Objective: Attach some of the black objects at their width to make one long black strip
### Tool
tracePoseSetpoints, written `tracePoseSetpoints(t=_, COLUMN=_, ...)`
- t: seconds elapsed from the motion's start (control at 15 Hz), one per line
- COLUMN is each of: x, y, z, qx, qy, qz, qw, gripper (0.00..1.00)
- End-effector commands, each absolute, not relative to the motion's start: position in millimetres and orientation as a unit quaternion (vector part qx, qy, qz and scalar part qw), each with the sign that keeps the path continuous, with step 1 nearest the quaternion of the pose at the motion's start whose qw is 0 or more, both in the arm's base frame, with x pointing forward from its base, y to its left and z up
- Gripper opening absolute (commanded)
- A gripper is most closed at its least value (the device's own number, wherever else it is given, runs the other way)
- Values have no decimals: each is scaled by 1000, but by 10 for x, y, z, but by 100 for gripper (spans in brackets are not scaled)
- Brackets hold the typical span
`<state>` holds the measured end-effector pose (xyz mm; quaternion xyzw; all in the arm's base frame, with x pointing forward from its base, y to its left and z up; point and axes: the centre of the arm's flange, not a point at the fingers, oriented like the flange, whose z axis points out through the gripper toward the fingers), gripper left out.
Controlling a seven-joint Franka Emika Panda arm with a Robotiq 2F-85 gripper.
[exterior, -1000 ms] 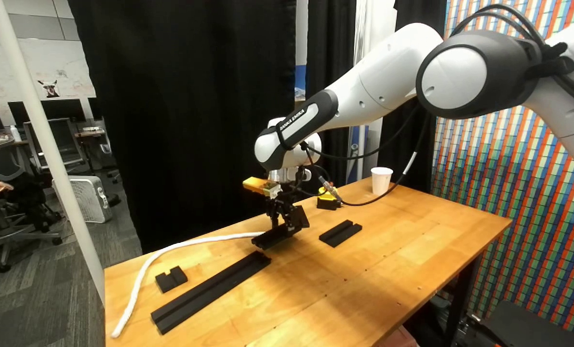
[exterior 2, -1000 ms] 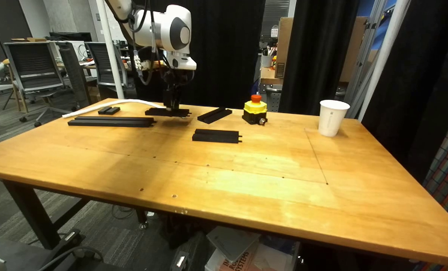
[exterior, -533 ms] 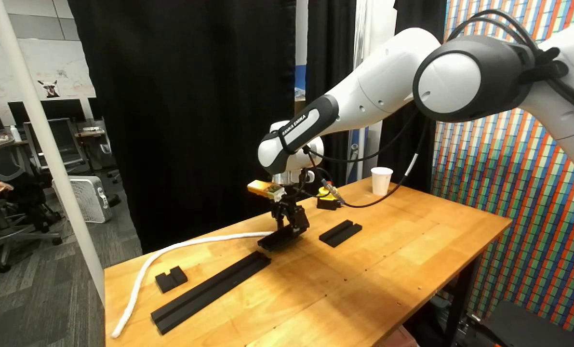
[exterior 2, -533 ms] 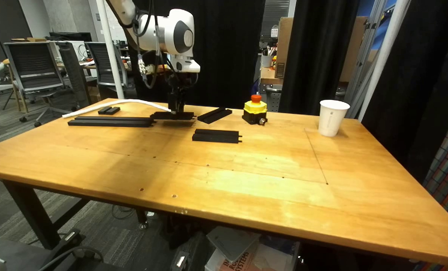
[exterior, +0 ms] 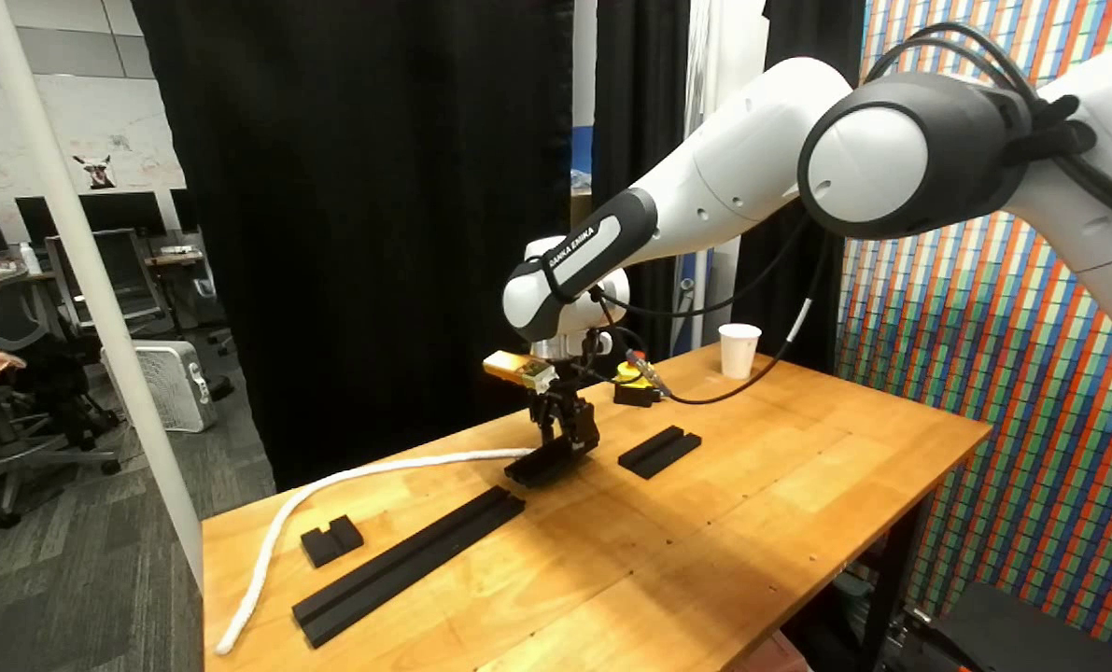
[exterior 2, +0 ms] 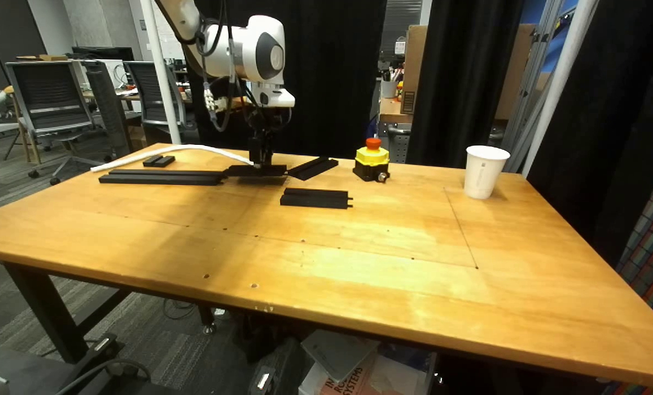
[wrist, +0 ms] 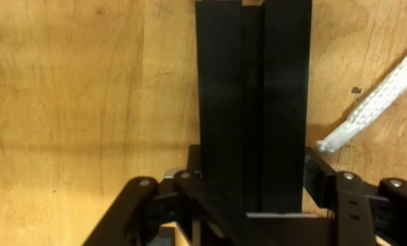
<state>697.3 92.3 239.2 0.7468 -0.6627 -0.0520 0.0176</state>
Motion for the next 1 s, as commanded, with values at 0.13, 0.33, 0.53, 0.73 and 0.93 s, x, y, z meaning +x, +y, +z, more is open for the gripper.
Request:
tracePoseSetpoints(t=0.13, x=7016, y=968, z=2309, qx=751, qy=-660, qz=-26, qw=2, gripper=46)
tracePoseSetpoints(t=0.33, x=6992, y=989, z=2254, qx=751, qy=-660, qz=-19, qw=-5, gripper=46)
tracePoseSetpoints(t=0.53, x=6946, y=1002, z=2244, qx=754, qy=-656, qz=-16, qw=-13, gripper=46)
tracePoseSetpoints(t=0.73, x=6892, y=1035, z=2298, qx=766, qy=-641, qz=-12, qw=-37, gripper=46)
tracePoseSetpoints(t=0.93, x=6837, y=1058, z=2297, qx=772, qy=-634, qz=-11, qw=-45, gripper=46)
